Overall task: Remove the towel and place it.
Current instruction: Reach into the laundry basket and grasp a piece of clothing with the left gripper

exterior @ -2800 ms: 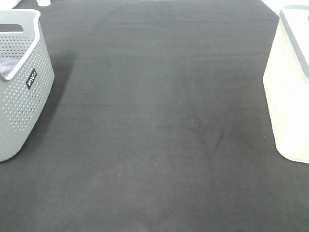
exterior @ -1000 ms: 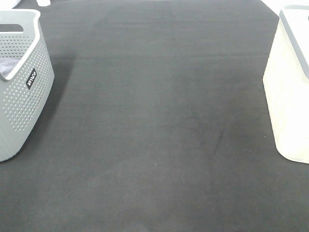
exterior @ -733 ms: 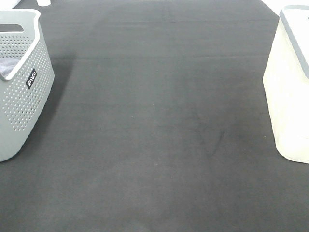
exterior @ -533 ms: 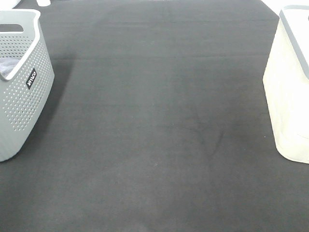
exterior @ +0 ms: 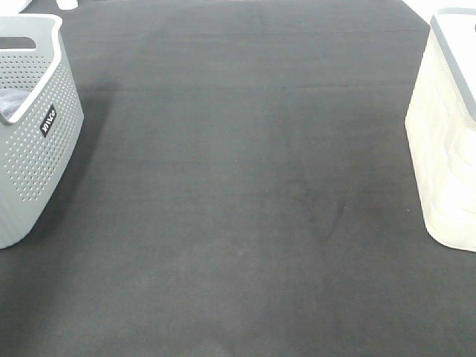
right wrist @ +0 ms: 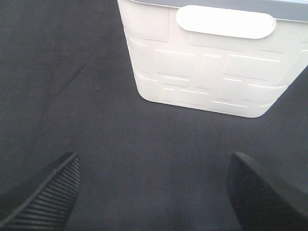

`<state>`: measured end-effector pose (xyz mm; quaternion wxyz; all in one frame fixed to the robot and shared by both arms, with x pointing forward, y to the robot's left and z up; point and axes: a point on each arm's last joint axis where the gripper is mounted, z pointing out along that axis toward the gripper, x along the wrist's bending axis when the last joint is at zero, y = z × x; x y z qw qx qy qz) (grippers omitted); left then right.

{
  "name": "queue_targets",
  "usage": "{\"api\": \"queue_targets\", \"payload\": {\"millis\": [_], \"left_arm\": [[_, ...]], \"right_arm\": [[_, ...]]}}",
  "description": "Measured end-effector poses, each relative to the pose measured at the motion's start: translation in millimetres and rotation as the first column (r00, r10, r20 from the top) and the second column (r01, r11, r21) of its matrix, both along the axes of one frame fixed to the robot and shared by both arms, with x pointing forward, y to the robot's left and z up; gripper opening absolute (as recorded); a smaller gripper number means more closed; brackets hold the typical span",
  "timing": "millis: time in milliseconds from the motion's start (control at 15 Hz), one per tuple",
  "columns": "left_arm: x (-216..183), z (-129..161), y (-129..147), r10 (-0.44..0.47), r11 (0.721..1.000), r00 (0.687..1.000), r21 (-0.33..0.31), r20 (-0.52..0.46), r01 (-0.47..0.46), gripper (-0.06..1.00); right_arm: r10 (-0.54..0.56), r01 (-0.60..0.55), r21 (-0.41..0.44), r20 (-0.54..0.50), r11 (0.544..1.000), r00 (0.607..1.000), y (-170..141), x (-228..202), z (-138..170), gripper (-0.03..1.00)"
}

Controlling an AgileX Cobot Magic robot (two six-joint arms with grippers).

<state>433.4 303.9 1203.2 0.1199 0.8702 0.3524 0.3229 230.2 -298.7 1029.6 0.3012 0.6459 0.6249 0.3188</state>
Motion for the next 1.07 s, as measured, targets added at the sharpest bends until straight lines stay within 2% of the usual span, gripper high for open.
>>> {"api": "queue_targets", "payload": {"millis": [133, 333, 467, 667, 800, 1067], "left_arm": [[36, -7, 4, -0.096, 0.987, 0.993, 0.124, -0.069, 0.104, 0.97], [80, -37, 14, -0.169, 0.933, 0.959, 0.276, -0.228, 0.23, 0.97], [111, -65, 26, -0.151, 0.92, 0.946, 0.31, -0.288, 0.241, 0.97], [152, -105, 40, -0.136, 0.871, 0.931, 0.407, -0.338, 0.275, 0.97], [170, -127, 42, -0.148, 0.854, 0.924, 0.425, -0.353, 0.299, 0.97], [200, -166, 46, -0.182, 0.799, 0.911, 0.484, -0.371, 0.357, 0.97]], "right_arm": [[0.0, 0.0, 0.0, 0.0, 1.0, 1.0, 0, 0, 0, 0.76], [0.0, 0.0, 0.0, 0.0, 1.0, 1.0, 0, 0, 0, 0.76], [0.0, 0.0, 0.0, 0.0, 1.0, 1.0, 0, 0, 0, 0.76], [0.0, 0.0, 0.0, 0.0, 1.0, 1.0, 0, 0, 0, 0.76], [0.0, 0.0, 0.0, 0.0, 1.0, 1.0, 0, 0, 0, 0.76], [0.0, 0.0, 0.0, 0.0, 1.0, 1.0, 0, 0, 0, 0.76]]}}
